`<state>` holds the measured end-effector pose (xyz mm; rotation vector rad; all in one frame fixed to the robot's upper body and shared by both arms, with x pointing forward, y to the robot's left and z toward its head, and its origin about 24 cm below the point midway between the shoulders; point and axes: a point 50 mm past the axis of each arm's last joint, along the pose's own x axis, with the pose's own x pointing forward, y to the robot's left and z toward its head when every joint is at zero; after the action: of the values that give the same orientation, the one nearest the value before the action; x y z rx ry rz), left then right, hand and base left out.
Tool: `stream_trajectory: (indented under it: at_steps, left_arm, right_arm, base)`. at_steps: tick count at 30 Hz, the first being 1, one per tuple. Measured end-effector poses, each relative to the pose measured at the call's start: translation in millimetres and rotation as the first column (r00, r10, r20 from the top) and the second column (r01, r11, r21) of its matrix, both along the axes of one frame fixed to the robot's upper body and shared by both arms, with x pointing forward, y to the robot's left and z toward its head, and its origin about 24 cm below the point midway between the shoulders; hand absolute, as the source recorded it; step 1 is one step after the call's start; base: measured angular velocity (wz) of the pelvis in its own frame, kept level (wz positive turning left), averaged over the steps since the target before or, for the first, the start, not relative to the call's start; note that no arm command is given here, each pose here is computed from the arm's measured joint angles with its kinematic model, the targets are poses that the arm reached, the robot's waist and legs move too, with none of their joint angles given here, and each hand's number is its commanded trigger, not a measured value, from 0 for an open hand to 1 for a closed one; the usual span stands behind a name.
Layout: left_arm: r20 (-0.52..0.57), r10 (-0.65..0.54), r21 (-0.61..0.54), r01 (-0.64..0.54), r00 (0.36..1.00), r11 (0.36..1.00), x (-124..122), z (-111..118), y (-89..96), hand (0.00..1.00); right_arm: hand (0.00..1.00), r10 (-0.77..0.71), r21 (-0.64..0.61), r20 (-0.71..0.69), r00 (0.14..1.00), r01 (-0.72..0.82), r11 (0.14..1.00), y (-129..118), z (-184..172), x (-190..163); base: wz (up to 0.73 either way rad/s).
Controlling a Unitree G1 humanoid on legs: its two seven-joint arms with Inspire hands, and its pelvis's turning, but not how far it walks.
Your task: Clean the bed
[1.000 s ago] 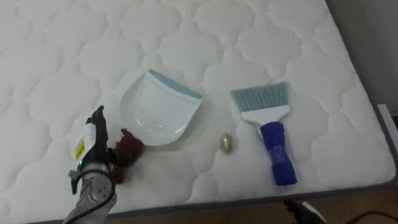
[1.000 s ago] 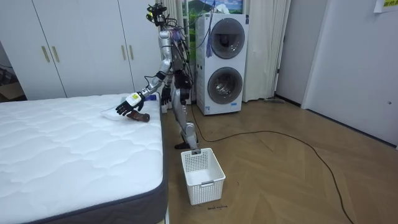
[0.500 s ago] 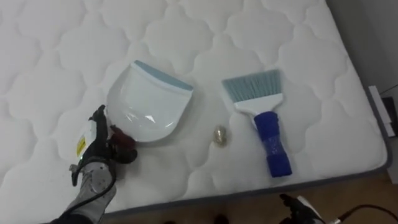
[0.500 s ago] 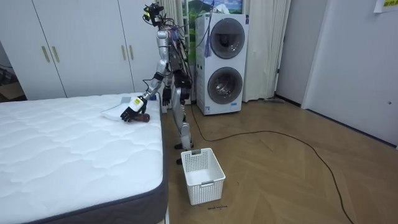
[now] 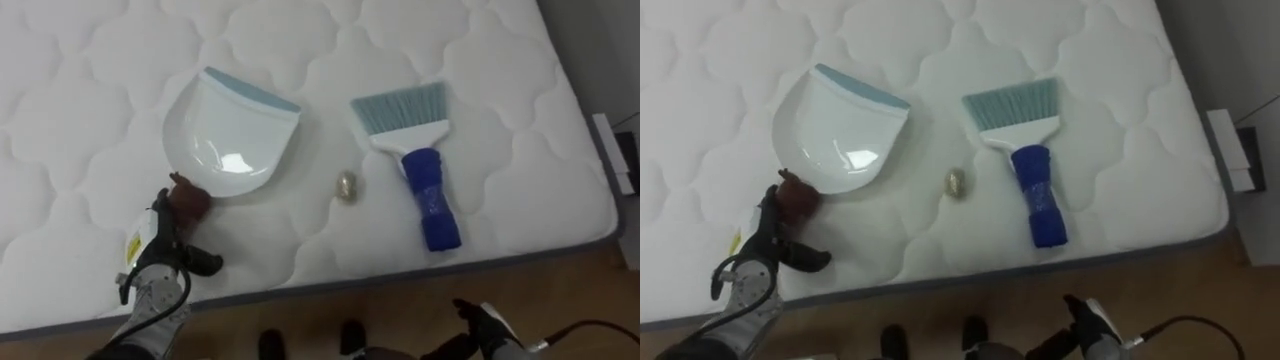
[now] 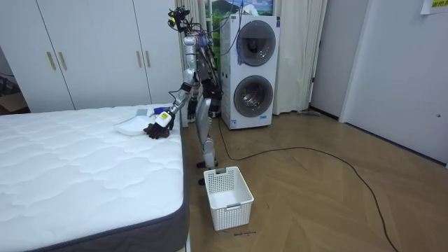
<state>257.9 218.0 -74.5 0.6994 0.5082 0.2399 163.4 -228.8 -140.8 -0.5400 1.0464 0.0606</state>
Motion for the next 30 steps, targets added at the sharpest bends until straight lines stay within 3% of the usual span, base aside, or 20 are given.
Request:
stream_trajectory:
  at_steps: [30]
  left_arm:
    - [0.063,0.048,0.002,-0.048,0.997,0.999,27.5,20.8,2.0,0.00]
  right_arm:
    - [0.00,-0.021,0.012,0.026,0.999,0.020,1.000,2.1,3.2,8.8]
  base:
    - [0.02]
